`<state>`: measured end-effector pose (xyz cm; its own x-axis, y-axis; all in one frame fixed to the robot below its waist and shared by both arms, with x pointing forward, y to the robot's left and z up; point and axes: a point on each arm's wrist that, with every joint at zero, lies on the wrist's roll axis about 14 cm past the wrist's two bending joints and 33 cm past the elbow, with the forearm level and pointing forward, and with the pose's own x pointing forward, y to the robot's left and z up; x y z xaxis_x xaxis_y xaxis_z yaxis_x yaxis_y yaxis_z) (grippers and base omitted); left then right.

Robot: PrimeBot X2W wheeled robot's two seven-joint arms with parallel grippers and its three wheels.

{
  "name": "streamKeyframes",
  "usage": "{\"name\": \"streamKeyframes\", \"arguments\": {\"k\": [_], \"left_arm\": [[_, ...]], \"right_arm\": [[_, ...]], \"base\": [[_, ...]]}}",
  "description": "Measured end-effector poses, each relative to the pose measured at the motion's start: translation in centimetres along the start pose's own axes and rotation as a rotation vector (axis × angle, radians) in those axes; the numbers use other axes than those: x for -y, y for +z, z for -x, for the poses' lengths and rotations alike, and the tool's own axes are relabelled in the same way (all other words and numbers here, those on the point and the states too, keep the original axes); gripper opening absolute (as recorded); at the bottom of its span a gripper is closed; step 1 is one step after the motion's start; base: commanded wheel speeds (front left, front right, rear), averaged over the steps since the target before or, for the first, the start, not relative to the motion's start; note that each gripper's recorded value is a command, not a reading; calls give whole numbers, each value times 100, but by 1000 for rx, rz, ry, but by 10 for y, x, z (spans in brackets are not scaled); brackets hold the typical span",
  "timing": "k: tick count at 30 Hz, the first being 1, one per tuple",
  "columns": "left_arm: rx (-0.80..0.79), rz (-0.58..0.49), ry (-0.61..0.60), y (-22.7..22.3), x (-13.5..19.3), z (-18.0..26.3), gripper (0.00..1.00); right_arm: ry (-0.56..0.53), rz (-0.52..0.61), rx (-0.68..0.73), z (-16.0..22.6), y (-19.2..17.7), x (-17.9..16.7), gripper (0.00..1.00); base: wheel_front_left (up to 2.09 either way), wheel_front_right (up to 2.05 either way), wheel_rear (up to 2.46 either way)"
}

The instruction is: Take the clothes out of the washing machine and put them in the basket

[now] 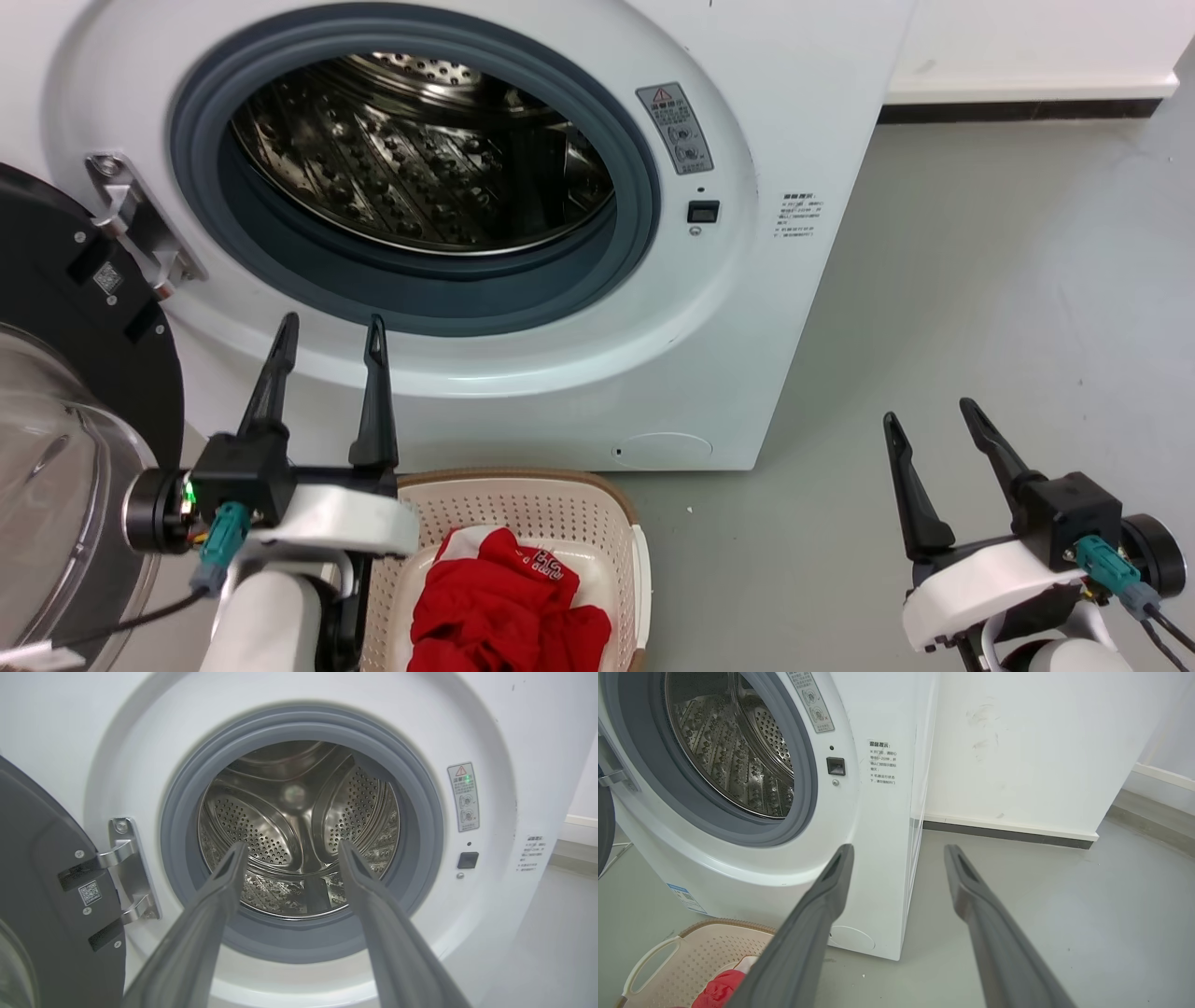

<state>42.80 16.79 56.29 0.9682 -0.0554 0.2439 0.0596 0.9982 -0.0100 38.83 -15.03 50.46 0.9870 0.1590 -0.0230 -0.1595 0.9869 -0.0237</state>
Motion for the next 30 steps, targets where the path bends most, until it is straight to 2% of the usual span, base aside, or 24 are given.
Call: {"name": "streamKeyframes", "arguments": {"k": [8, 15, 22, 30], "left_arm": [[-44, -34, 19, -2, -8, 35, 100], [-108, -14, 39, -11, -12, 63, 100], [-116, -1, 37, -10, -11, 73, 100], [-131, 0, 29, -14, -10, 77, 100]], "right_arm": [[1, 17, 21, 16, 10, -3, 100], [-5, 14, 49, 30, 19, -3, 100], [-49, 8, 61, 40, 24, 11, 100], [-51, 7, 51, 50, 21, 10, 100]], "base": [[0, 0, 0], [0, 0, 0], [0, 0, 0], [0, 0, 0]]}}
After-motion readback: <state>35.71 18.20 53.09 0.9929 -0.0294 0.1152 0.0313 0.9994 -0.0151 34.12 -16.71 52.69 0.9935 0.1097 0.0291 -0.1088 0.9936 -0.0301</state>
